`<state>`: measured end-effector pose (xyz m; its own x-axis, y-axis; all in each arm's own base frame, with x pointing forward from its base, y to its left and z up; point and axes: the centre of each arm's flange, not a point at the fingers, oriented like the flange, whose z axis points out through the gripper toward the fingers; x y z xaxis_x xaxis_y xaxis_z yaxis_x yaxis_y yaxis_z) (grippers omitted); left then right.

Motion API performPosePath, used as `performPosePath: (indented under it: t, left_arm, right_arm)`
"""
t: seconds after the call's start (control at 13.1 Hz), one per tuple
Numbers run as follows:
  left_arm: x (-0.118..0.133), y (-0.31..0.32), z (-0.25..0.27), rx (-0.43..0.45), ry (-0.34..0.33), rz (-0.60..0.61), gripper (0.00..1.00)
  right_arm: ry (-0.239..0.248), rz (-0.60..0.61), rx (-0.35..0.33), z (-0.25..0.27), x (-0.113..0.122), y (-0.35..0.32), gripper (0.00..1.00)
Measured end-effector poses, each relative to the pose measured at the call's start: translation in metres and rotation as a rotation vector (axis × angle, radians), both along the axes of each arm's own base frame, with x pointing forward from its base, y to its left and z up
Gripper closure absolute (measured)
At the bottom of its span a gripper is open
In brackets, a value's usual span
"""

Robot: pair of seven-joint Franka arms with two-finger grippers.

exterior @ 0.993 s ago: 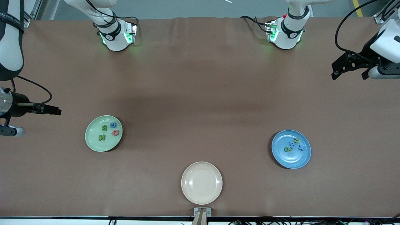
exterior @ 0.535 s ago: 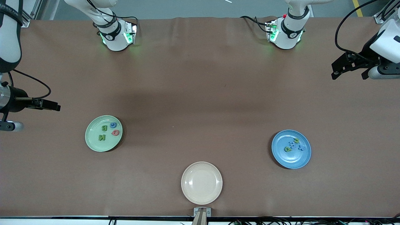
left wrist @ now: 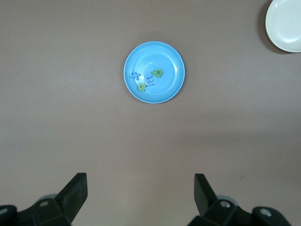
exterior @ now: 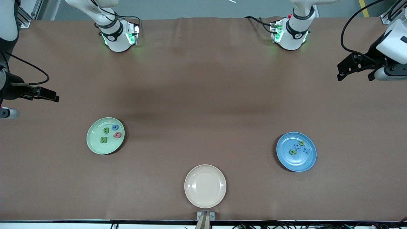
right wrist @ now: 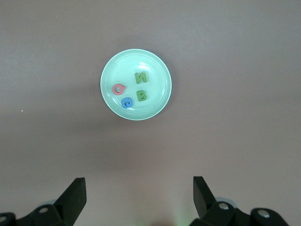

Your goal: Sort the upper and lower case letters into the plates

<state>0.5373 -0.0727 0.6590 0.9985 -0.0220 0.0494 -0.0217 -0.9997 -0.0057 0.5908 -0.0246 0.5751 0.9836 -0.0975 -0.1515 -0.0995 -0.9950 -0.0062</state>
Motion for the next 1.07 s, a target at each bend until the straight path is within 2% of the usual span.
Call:
performPosePath:
  t: [0.46,1.07]
  left_arm:
    - [0.0,0.002,0.006,-0.001,-0.012,-0.001,0.0]
    - [0.0,0.003,0.006,-0.001,-0.013,-0.001,0.0]
  right_arm:
    - [-0.008,-0.006,0.0,0.003,-0.002,-0.001,0.0]
    - [-0.063,-0.009,0.02,0.038,-0.063,0.001,0.0]
